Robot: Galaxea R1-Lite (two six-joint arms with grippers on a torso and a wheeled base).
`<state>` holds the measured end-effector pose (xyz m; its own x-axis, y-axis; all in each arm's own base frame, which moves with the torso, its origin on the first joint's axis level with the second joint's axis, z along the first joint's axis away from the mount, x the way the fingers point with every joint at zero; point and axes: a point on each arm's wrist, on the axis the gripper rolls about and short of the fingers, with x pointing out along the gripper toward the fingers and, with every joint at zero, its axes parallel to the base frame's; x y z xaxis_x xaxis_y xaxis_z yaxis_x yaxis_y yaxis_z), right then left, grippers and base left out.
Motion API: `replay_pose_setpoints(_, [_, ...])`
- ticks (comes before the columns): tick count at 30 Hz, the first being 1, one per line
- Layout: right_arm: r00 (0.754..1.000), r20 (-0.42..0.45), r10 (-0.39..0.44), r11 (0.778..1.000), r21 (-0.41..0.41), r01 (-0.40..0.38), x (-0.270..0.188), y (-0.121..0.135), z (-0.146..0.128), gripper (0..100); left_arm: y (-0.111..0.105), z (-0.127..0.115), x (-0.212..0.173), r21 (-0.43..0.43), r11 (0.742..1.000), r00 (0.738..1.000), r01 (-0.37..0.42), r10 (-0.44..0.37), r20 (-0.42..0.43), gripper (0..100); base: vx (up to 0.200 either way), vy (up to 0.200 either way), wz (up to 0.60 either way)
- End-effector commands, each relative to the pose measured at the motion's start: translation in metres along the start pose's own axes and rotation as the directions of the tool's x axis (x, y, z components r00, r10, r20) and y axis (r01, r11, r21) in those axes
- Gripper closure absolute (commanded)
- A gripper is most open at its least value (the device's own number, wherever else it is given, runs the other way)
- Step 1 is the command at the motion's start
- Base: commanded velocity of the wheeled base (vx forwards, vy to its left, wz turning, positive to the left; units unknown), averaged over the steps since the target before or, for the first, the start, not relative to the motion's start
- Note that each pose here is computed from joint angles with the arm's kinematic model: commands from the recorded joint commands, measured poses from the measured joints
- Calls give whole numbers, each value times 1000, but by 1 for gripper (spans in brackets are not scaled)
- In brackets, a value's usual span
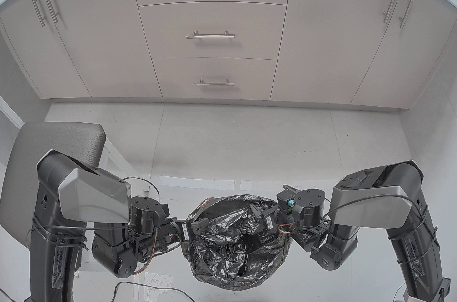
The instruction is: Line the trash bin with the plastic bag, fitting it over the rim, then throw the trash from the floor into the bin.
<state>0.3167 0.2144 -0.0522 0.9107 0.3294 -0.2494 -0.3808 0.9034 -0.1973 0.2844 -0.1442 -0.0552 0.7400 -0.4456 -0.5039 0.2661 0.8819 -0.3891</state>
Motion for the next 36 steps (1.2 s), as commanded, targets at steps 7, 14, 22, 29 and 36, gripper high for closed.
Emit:
replay_pose_setpoints(7, [1000, 19, -2, 1000, 3, 2, 0, 0, 3, 0, 14, 20, 13, -59, 993, 993, -105, 108, 49, 0, 0, 0, 0])
replay_pose_setpoints(14, [1000, 18, -2, 1000, 3, 2, 0, 0, 2, 0, 12, 27, 13, -126, 987, 993, -98, 106, 61, 0, 0, 0, 0])
replay_pose_setpoints(22, [1000, 10, -1, 1000, 1, 1, 0, 0, -1, 0, 14, 24, 17, -125, 986, 992, -109, 116, 45, 0, 0, 0, 0])
replay_pose_setpoints(29, [1000, 9, -1, 1000, 1, 1, 1, 1, -2, 0, 16, 23, 26, -111, 975, 981, -191, 191, -16, 0, 0, 0, 0])
replay_pose_setpoints(36, [1000, 9, -1, 1000, -1, 1, 1, 1, -2, 0, 14, 26, 35, -98, 960, 964, -264, 261, -39, 0, 0, 0, 0])
